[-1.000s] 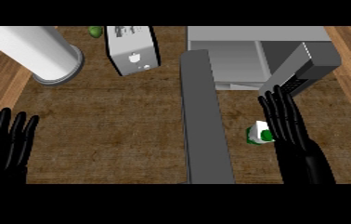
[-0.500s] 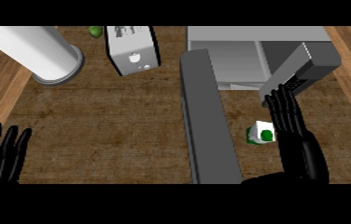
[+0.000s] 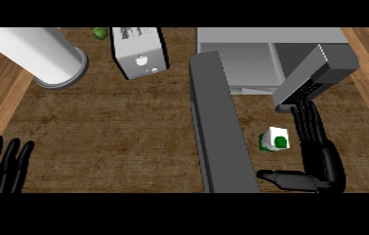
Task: Pick up the milk, place it into the microwave and close the microwave
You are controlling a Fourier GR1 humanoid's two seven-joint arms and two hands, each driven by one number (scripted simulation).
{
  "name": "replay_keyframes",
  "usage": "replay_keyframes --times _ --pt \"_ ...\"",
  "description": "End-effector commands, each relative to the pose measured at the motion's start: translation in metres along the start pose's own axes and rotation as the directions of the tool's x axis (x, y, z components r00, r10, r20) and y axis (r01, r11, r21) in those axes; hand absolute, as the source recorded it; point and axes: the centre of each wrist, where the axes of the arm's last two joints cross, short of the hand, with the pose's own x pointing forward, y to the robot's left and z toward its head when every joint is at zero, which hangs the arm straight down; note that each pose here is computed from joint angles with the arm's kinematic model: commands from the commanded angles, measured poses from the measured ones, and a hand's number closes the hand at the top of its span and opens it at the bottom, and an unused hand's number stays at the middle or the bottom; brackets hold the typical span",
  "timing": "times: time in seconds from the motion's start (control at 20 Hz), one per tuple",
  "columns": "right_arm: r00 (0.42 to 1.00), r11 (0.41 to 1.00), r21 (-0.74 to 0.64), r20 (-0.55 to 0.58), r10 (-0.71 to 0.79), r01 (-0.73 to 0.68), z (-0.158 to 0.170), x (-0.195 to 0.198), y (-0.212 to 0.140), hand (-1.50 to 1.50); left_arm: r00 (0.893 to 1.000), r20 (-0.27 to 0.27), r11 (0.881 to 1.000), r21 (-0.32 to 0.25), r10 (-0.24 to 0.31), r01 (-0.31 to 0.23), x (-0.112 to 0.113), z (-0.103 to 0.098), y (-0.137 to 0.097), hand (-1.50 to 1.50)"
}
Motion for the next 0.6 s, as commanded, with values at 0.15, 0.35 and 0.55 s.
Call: replay_keyframes --times 0.15,0.35,0.55 --pt "1.0 1.0 -0.005 -0.022 0.014 -0.014 0.001 -0.044 -0.025 -1.5 1.0 0.004 1.0 -0.03 -0.006 0.006 0.013 0.002 0.005 -1.5" --pt "0.999 1.0 -0.012 -0.032 0.012 -0.013 0.01 -0.061 -0.045 -1.5 1.0 -0.008 1.0 -0.012 0.013 -0.013 -0.002 0.02 0.002 -1.5" --pt "0.998 0.998 0.033 -0.015 0.059 -0.059 0.004 -0.072 -0.042 -1.5 1.0 0.022 1.0 -0.018 -0.008 0.009 0.006 0.016 -0.015 -1.5"
